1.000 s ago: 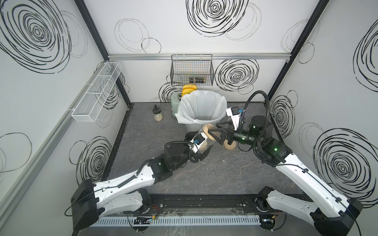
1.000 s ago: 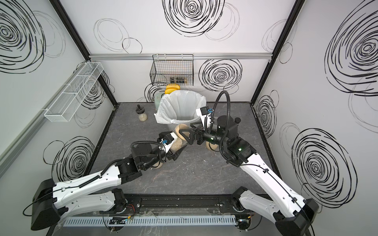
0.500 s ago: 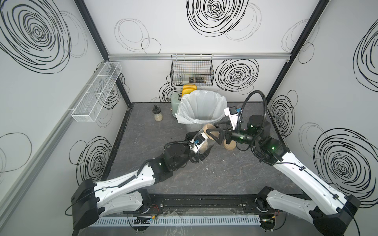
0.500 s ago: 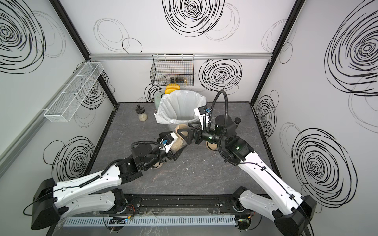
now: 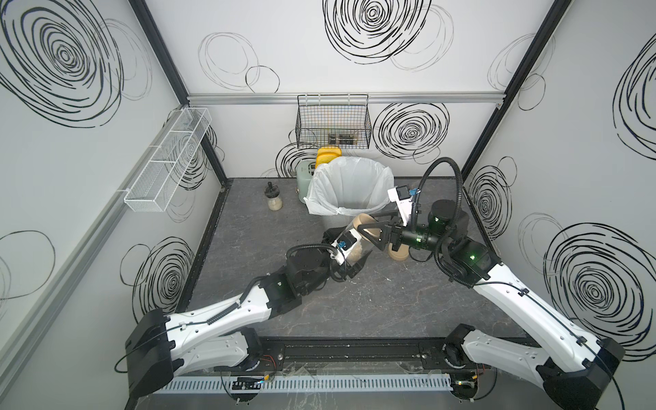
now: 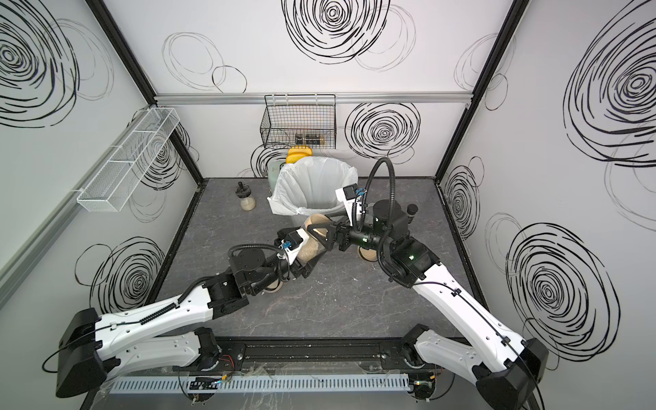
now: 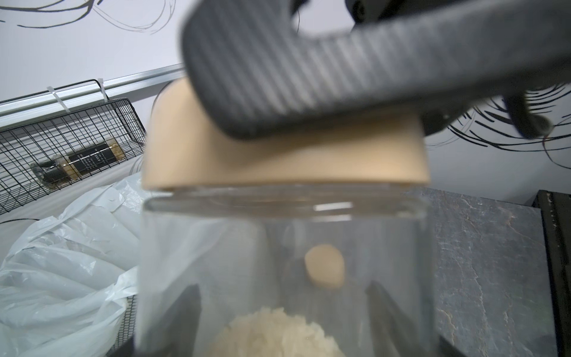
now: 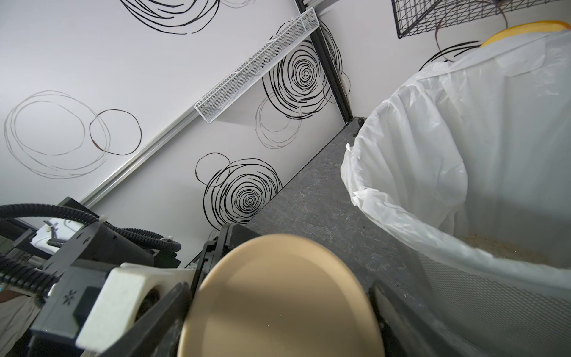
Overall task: Empty moldy rice from jars
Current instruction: Unscrew the lid from the jar.
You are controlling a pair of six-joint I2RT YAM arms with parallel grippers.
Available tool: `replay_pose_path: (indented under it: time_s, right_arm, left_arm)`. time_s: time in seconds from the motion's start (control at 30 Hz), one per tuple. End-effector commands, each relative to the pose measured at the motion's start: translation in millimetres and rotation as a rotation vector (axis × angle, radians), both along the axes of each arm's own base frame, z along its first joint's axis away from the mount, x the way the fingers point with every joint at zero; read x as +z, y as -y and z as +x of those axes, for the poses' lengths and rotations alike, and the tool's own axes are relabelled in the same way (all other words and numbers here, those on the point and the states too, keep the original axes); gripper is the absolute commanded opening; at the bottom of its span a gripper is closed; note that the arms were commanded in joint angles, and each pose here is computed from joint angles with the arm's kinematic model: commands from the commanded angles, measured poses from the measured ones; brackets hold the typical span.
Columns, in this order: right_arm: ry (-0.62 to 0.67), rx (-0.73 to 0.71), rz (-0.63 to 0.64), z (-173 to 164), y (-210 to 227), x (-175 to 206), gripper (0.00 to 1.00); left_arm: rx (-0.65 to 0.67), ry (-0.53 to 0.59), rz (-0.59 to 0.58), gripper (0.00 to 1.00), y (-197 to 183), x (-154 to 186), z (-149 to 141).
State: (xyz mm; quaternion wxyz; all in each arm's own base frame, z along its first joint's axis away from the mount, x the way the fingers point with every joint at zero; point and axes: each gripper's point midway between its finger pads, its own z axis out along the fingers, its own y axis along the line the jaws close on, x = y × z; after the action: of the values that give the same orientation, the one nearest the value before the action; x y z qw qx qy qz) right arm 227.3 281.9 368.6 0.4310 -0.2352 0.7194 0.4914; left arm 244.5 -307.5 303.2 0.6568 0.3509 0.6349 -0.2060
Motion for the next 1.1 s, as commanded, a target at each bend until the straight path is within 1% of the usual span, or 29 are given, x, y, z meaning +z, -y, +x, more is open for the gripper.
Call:
replay_pose_path:
  time_s: [0.0, 0.07, 0.13, 0.27, 0.37, 0.47, 0.53, 0.57, 0.77, 0.9, 1.07]
  right_arm:
    - [0.040, 0.042, -0.003, -6.8, -3.4, 2.5, 0.76]
    - [0.043, 0.056, 0.000, -9.0, -4.2, 2.7, 0.72]
    - [0.055, 0.071, 0.006, -11.6, -4.6, 5.3, 0.68]
    - [0.094, 0.100, 0.003, -16.0, -3.8, 11.7, 0.65]
    - [0.120, 0.128, 0.012, -17.8, -0.1, 17.7, 0.62]
    - [0.160, 0.185, 0.033, -25.2, 1.1, 25.4, 0.61]
    - [0.192, 0.227, 0.043, -31.9, 0.4, 30.0, 0.61]
    - [0.205, 0.244, 0.045, -35.0, 0.2, 31.7, 0.61]
    - [0.246, 0.320, 0.049, -46.9, -2.2, 34.8, 0.60]
    - [0.280, 0.350, 0.043, -51.2, -2.8, 37.6, 0.59]
    - [0.330, 0.407, 0.050, -59.1, -4.0, 44.0, 0.59]
  left_arm:
    - [-0.036, 0.097, -0.212, 0.58, -1.1, 71.8, -4.8]
    - [-0.053, 0.083, -0.225, 0.58, -0.2, 73.6, -5.0]
    - [-0.099, 0.068, -0.235, 0.57, 2.0, 76.5, -8.1]
    - [-0.211, 0.040, -0.273, 0.57, 1.5, 79.9, -18.3]
    - [-0.337, 0.012, -0.307, 0.58, -0.5, 84.4, -31.0]
    - [-0.510, -0.045, -0.326, 0.58, 0.8, 87.6, -48.6]
    - [-0.627, -0.059, -0.360, 0.58, -1.1, 96.9, -62.1]
    - [-0.663, -0.068, -0.372, 0.58, -2.3, 99.3, -66.5]
    - [-0.816, -0.090, -0.422, 0.58, -6.1, 111.7, -86.9]
    - [-0.937, -0.139, -0.451, 0.58, -7.0, 116.0, -100.8]
    - [-1.004, -0.153, -0.484, 0.58, -10.0, 117.9, -109.7]
